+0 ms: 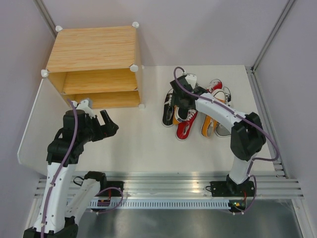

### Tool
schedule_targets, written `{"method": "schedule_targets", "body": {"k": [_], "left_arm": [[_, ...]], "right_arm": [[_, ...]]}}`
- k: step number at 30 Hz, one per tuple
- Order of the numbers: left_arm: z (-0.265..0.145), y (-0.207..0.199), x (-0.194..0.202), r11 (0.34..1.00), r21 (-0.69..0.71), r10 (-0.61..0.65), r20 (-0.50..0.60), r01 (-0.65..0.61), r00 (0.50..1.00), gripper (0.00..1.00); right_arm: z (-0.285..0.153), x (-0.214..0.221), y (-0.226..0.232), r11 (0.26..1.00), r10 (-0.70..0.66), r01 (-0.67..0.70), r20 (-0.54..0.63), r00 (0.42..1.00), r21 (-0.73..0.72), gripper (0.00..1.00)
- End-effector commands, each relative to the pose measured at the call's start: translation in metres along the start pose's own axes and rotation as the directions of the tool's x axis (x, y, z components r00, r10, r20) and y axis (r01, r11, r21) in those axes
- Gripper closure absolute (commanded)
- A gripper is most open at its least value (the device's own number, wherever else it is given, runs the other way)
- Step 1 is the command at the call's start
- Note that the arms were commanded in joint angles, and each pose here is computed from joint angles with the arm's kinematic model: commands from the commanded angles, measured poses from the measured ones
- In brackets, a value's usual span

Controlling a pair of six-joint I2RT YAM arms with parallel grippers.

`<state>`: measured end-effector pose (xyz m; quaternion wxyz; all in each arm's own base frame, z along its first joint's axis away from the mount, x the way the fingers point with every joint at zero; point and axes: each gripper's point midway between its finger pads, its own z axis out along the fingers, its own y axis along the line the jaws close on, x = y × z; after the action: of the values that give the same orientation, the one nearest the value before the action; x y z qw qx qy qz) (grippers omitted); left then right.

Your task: Place and organize the shoes in the shoe cabinet

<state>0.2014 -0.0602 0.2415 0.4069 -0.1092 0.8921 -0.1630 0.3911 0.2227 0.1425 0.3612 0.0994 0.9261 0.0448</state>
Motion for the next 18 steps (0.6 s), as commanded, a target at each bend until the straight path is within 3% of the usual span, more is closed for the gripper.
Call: {"method": "schedule_targets", "body": {"k": [1, 5, 9, 18], "left_arm": [[-0.001, -0.011, 0.002, 0.998, 0.056, 0.002, 0.023, -0.003, 1.0, 0.0], [0.0, -0.009, 0.01, 0.998, 0.046, 0.036, 0.011, -0.036, 0.999, 0.0], [0.0, -0.009, 0.011, 0.998, 0.043, 0.041, 0.004, -0.042, 0.999, 0.0], [0.004, 0.001, 0.014, 1.0, -0.012, 0.008, -0.004, -0.008, 1.0, 0.0]], "right_arm": [[0.019, -0.015, 0.002, 0.994, 0.055, -0.06, 0.062, 0.997, 0.086, 0.3], [0.043, -0.016, -0.004, 0.981, 0.038, -0.052, 0.076, 0.996, 0.186, 0.33], [0.055, -0.014, -0.002, 0.98, 0.038, -0.048, 0.054, 0.998, 0.193, 0.35], [0.022, -0.055, 0.004, 0.992, -0.004, -0.008, 0.095, 0.995, 0.128, 0.31]]}}
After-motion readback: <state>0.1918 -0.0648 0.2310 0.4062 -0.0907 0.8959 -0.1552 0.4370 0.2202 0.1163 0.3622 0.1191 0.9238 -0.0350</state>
